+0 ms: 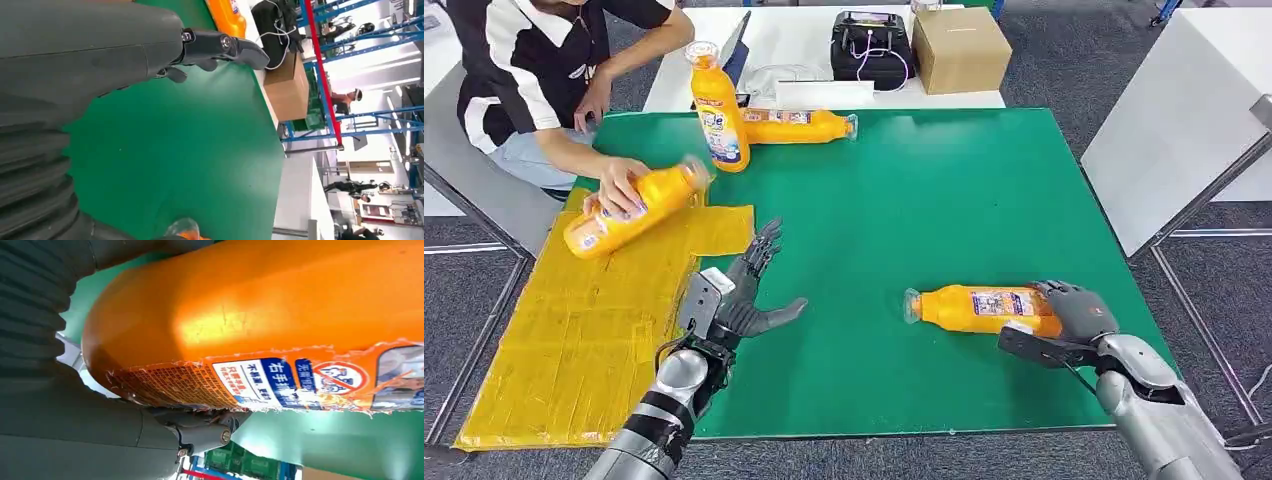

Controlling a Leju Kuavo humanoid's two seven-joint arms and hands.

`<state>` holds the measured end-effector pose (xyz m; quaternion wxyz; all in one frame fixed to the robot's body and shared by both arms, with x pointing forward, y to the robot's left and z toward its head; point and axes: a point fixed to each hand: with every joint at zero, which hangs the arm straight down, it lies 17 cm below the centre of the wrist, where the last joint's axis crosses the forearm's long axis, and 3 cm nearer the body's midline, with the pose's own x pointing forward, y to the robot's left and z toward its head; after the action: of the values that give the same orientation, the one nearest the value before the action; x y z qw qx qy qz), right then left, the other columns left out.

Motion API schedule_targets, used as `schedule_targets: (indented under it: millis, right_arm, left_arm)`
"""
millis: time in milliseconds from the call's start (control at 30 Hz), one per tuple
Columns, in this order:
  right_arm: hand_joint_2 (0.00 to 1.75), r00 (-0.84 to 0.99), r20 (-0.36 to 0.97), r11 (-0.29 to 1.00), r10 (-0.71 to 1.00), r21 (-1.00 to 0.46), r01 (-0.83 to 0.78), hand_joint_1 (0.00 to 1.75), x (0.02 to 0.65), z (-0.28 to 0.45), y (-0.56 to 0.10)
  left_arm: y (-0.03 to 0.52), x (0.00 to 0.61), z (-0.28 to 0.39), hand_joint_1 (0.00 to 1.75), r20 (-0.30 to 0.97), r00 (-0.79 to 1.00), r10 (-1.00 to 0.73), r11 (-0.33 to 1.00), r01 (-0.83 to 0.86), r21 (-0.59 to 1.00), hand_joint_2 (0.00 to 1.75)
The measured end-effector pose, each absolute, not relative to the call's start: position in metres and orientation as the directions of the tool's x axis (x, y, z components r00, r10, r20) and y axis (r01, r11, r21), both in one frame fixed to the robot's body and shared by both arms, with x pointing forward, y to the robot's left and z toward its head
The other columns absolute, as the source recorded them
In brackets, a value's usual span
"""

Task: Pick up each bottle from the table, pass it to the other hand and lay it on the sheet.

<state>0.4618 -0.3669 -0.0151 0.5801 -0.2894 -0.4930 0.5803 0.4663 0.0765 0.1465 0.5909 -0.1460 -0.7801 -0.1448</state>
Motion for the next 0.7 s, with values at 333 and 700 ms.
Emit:
schedule_targets:
  millis: [333,700]
  right_arm:
    - [1.75,-0.173,0.294,0.229,0.94,-0.92,-0.318,1.75,0.473,-0.006,-0.329]
    - [1.75,-0.174,0.54,0.526,0.824,-0.842,-0.119,1.75,0.491,0.046,-0.264]
  left_arm:
    - [0.071,0.464,0.146,0.0,0.967,-0.245,0.074,0.907,0.419,0.037,1.75]
    - [0.054,0.457,0.14,0.0,0.976,-0.2,0.084,0.887,0.461,0.018,1.75]
